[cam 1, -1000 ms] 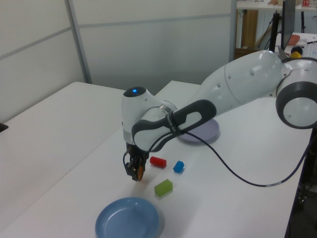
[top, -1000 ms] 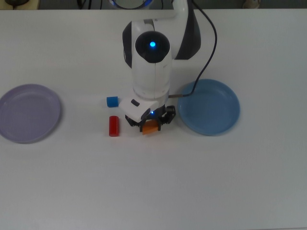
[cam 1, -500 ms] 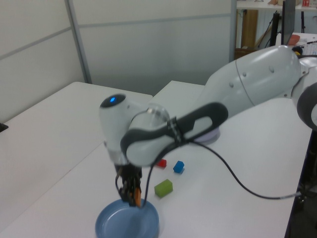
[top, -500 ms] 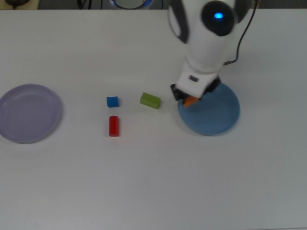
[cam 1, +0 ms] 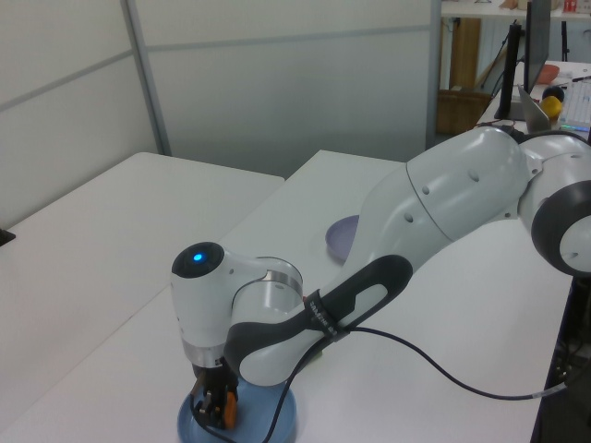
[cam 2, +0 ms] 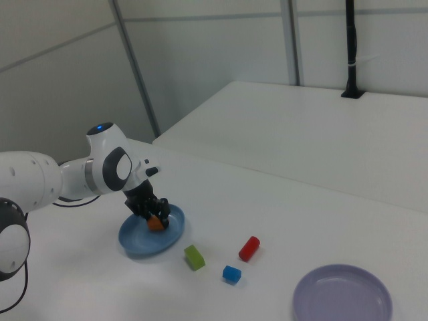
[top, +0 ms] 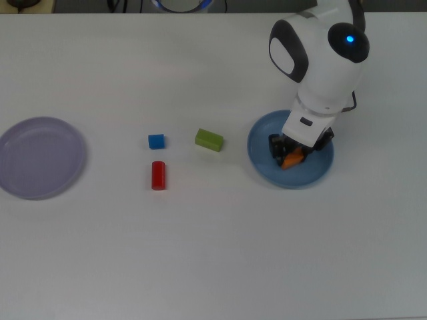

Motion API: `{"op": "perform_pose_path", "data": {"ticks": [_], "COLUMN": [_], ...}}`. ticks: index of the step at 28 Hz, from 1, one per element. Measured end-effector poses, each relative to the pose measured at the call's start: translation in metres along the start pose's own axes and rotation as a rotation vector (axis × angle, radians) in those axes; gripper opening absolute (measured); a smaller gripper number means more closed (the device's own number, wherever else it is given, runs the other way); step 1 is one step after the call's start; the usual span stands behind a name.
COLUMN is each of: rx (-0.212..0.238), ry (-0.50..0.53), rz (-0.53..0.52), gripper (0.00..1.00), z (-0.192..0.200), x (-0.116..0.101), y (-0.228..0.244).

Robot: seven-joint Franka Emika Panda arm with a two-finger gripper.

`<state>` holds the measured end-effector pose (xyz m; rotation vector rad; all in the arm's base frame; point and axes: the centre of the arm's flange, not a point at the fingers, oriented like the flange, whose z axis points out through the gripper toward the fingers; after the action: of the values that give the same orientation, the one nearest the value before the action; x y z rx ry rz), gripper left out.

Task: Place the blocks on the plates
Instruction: 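Carry the orange block onto the light blue plate and release, then move to the green block and grasp it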

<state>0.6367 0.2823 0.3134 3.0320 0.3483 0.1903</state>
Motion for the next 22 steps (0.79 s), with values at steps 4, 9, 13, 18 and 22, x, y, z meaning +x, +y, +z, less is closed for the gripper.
{"op": "perform_pose_path", "data": {"ticks": [4, 9, 13, 18, 22], "rx": [0.0, -0.008, -0.026, -0.066, -0.087], "ry": [0.007, 0.028, 0.012, -0.012, -0.041], "rz": [0.013, 0.093, 0.213, 0.33, 0.333], "gripper": [0.69, 0.87, 1.0, 1.0, 1.0], "z": [-0.002, -0.019, -0.03, -0.041, -0.04], "x": [0.002, 0.007, 0.008, 0.007, 0.004], "y": [0.002, 0.02, 0.045, 0.088, 0.132]}}
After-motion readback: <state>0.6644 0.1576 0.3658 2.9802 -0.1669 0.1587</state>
